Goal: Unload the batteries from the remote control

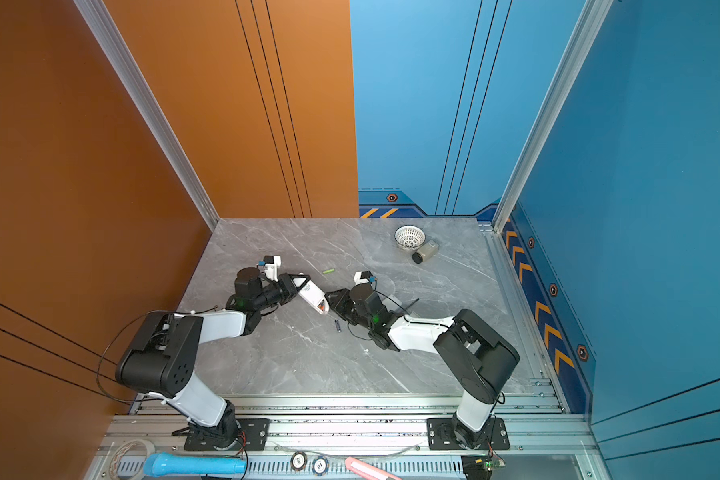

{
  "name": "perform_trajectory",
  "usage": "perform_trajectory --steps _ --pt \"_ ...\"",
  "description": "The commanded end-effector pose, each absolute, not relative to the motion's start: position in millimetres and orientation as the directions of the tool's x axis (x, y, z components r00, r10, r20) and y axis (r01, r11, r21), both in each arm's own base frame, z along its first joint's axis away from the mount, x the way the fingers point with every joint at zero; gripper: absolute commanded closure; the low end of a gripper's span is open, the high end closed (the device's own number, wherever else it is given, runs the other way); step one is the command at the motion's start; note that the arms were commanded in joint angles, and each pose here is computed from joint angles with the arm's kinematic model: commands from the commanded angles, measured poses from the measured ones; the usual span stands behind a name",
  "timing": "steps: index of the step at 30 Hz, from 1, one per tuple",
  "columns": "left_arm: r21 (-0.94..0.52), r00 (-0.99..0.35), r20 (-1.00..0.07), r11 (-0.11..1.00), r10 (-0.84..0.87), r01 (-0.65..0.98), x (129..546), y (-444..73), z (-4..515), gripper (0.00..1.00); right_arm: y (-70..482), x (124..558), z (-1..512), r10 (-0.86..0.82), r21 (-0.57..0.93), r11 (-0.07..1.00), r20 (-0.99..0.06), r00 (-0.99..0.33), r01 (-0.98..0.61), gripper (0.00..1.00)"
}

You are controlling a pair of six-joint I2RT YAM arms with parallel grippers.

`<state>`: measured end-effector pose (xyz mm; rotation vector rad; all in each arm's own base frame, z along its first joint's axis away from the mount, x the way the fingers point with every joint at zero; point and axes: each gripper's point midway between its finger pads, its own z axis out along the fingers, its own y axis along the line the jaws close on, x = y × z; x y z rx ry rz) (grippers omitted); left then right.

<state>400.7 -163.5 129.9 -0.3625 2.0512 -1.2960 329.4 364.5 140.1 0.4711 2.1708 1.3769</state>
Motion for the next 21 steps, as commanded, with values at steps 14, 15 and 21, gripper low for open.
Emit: perform_trajectory --steps 14,15,21 --pt "-0.824 -0.509 -0.417 0.55 -0.753 -0.139 371.6 -73.5 113.9 1.0 270.5 313.5 126.9 0.374 0.52 0.848 -0.448 -0.812 0.103 0.32" --pt "-0.826 -0.482 -0.413 0.541 -0.772 -0.159 365.2 -68.5 113.3 0.99 255.2 310.8 129.6 0.362 0.469 0.875 -0.464 -0.808 0.122 0.3" --pt "-0.827 -0.329 -0.367 0.467 -0.87 -0.313 321.1 -51.0 90.2 0.91 173.1 280.0 121.0 0.435 0.333 0.889 -0.397 -0.808 0.314 0.28"
